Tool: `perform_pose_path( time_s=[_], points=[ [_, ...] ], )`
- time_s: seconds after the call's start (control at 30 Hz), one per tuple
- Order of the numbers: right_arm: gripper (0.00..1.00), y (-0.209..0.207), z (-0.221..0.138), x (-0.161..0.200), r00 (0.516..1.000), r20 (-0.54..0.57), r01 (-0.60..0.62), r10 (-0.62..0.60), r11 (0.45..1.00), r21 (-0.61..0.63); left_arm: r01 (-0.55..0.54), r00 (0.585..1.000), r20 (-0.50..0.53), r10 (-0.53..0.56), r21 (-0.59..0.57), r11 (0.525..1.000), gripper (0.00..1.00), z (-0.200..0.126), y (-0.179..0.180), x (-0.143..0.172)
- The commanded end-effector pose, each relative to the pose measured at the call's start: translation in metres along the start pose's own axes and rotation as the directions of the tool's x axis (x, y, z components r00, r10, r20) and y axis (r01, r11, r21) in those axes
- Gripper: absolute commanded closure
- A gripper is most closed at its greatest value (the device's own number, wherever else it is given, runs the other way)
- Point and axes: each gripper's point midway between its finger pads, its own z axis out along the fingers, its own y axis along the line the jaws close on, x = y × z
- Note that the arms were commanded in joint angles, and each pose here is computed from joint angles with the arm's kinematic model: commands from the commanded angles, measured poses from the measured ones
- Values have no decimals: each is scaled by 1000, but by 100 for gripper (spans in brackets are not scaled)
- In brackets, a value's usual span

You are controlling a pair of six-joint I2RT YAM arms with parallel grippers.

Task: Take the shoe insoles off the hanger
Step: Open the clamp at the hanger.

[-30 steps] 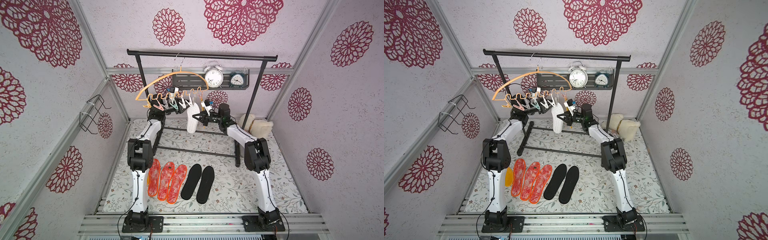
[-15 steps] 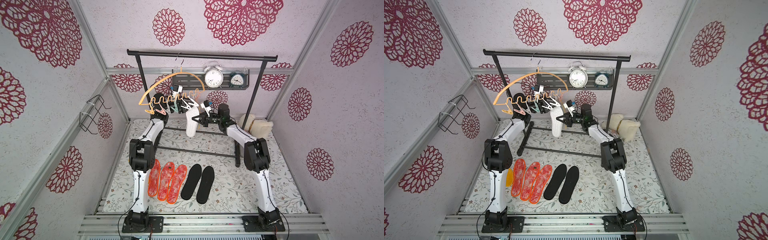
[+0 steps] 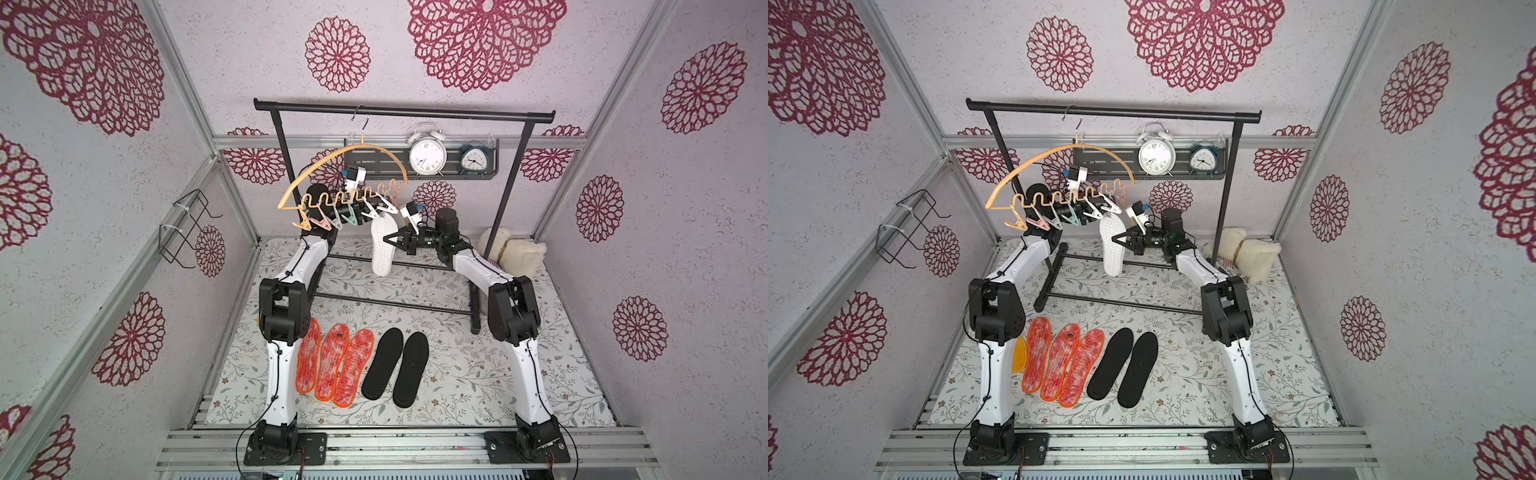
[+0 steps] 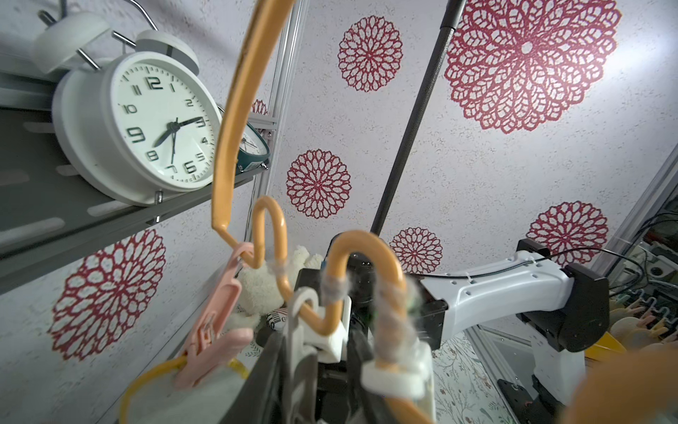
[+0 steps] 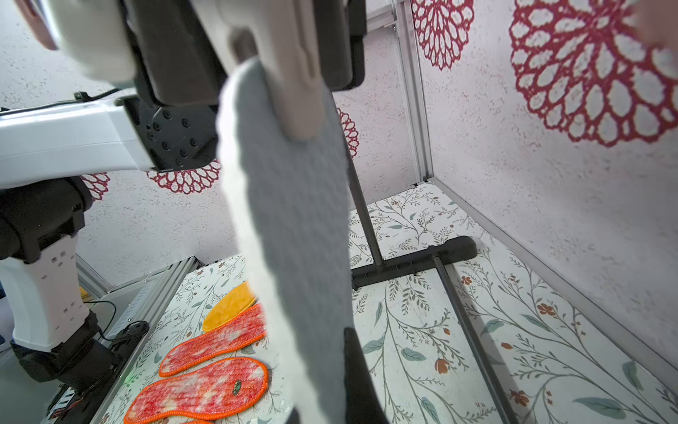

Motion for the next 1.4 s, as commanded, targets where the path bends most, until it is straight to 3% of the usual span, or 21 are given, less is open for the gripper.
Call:
perform_pose_path(
  time_s=[0.0,0.3,0.43,0.5,0.63,0.87,1.37],
  points=[
    [99,17,0,-23,999,27,36,-35,999,-37,-22,1000,-5,22,28,999,82,5,-9,-4],
    [98,13,0,-29,998,49,33,-32,999,-21,-16,1000,-2,16,3,1000,98,3,-6,-7],
    [98,11,0,-29,998,50,24,-23,1000,-14,-18,1000,3,18,-10,1000,79,1,-5,-11],
    [98,9,-1,-29,998,56,21,-21,1000,-9,-18,1000,4,18,-13,1000,55,0,-6,-12],
    [98,4,-7,-36,996,89,-3,4,1000,-11,-20,1000,-3,20,-23,1000,44,-13,0,-12],
    [98,-4,-8,-38,996,84,-5,6,1000,-11,-40,999,-4,40,-37,999,44,-40,9,-19],
    [98,3,-3,-33,998,57,-31,34,998,-47,-67,997,-37,69,51,996,52,-26,5,-6]
  ],
)
